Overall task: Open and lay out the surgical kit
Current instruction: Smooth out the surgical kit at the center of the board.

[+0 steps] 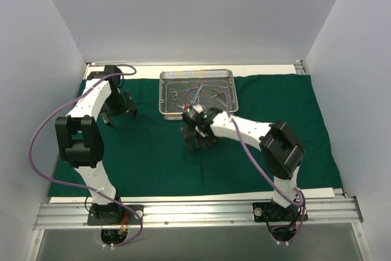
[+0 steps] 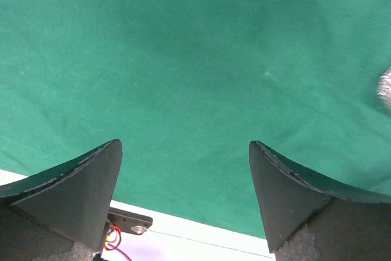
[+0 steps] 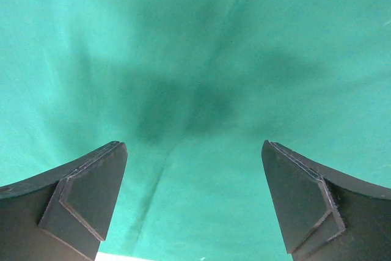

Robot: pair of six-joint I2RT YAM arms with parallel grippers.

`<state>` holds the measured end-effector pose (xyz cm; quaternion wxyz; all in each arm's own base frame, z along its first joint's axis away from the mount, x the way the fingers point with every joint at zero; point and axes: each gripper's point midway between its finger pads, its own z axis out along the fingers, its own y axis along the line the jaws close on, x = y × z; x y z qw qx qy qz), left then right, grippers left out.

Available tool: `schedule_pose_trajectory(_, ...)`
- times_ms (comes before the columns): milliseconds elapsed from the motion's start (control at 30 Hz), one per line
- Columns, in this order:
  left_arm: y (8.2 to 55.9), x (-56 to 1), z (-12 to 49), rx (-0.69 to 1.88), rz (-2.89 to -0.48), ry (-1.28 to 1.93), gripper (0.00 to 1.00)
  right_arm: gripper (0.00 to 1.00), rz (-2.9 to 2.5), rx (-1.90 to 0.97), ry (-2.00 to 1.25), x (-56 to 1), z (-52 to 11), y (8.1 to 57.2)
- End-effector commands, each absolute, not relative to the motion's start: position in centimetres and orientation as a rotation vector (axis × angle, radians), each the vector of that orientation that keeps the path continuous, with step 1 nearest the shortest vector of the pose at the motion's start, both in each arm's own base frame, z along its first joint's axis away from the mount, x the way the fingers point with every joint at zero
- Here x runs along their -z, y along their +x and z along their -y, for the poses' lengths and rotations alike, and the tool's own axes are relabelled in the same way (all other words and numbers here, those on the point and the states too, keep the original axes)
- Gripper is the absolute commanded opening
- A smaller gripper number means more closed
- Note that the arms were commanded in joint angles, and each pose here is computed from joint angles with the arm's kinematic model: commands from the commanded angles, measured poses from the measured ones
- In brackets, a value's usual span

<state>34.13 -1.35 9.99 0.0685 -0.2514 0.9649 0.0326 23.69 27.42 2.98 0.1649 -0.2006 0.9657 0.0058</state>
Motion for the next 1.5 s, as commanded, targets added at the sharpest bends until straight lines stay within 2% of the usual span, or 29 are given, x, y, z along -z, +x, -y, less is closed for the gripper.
schedule_pose_trajectory(0,37.4,-13.2,1.4,-0.018,-2.784,-0.684,0.94,1.00,-2.660,0.012,-0.385,-9.0,-24.6,29.8)
schedule_pose_trajectory(133,39.5,-13.7,2.1,-0.015,-2.774,-0.621,0.94,1.00,-2.612,0.017,-0.123,-12.2,-18.6,35.9)
schedule_pose_trajectory(300,41.6,-12.2,2.2,-0.159,-2.803,-0.574,0.94,1.00,-2.564,0.107,0.185,-14.0,-8.7,42.1)
schedule_pose_trajectory(467,43.8,-9.8,2.4,-0.214,-2.833,-0.580,0.94,1.00,-2.583,0.154,0.403,-11.9,-2.2,45.9)
schedule_pose_trajectory(633,46.3,-8.8,2.2,-0.259,-2.801,-0.595,0.94,1.00,-2.559,0.169,0.446,-9.5,-0.8,50.2)
schedule_pose_trajectory(1000,50.0,-6.2,1.7,-0.261,-2.741,-0.659,0.94,1.00,-2.385,0.212,0.505,-8.9,0.8,58.7)
schedule_pose_trajectory(1033,50.1,-6.5,1.3,-0.269,-2.737,-0.678,0.94,1.00,-2.444,0.250,0.504,-6.7,1.0,58.3)
schedule_pose_trajectory(1133,50.1,-4.1,0.7,-0.288,-2.786,-0.720,0.94,1.00,-2.425,0.258,0.494,-7.1,1.0,59.4)
schedule_pose_trajectory(1467,50.6,-0.4,-0.2,-0.260,-2.834,-0.779,0.94,1.00,-2.542,0.345,0.456,-1.1,1.7,57.5)
